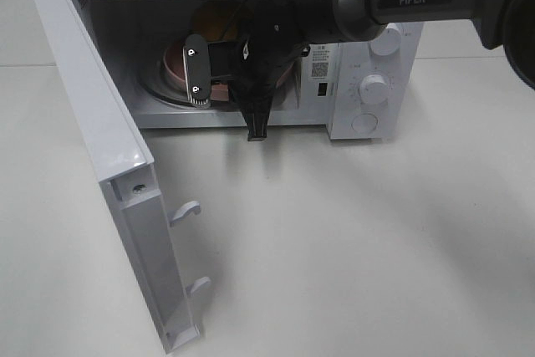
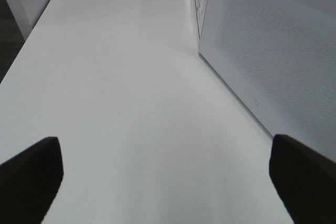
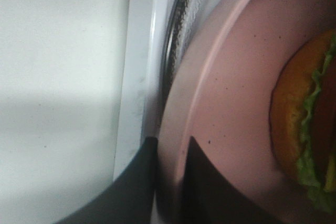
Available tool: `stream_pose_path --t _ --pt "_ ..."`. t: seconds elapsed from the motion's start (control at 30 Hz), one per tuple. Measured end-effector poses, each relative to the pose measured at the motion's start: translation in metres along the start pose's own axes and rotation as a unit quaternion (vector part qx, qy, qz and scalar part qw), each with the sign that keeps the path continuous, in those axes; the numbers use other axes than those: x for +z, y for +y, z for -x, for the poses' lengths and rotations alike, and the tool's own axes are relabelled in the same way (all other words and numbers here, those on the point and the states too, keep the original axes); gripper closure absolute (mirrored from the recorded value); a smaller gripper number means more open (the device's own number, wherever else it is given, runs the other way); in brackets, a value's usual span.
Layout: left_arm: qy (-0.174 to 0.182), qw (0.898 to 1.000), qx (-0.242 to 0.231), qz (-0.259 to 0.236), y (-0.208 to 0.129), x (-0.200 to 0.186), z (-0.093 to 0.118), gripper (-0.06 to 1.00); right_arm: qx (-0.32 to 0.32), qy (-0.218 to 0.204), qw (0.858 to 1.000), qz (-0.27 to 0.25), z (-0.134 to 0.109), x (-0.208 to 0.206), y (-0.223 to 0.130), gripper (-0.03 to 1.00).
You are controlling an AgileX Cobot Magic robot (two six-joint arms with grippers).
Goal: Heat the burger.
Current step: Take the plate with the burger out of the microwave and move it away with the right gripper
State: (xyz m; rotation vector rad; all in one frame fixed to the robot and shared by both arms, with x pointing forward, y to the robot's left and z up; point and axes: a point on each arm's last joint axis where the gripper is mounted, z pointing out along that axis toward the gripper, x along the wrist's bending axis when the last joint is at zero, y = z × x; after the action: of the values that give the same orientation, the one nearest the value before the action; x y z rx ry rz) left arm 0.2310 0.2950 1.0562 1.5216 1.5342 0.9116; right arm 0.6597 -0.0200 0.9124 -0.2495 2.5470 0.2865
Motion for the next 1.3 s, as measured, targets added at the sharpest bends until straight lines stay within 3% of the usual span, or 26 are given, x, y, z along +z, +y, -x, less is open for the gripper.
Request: stream_pose_path --t 0.2,0.57,0.73,1.3 --pt "0.000 1.000 0.000 0.000 0.000 0.000 0.000 -0.05 -0.015 0.024 1.000 -0.005 -0.002 -0.006 0.000 0.89" --pt "0.000 1.000 0.000 0.000 0.000 0.000 0.000 -0.05 -0.026 0.033 0.999 -0.006 0.000 -0.015 0.000 0.90" --pt "0.000 1.000 0.000 0.000 0.000 0.000 0.000 -0.05 -0.064 0.046 0.997 -0.006 -0.007 -0.029 -0.003 0.90" --pt "0.000 1.000 0.000 0.000 0.000 0.000 0.000 -0.05 -0.091 0.011 0.996 0.013 -0.030 -0.047 -0.010 0.90"
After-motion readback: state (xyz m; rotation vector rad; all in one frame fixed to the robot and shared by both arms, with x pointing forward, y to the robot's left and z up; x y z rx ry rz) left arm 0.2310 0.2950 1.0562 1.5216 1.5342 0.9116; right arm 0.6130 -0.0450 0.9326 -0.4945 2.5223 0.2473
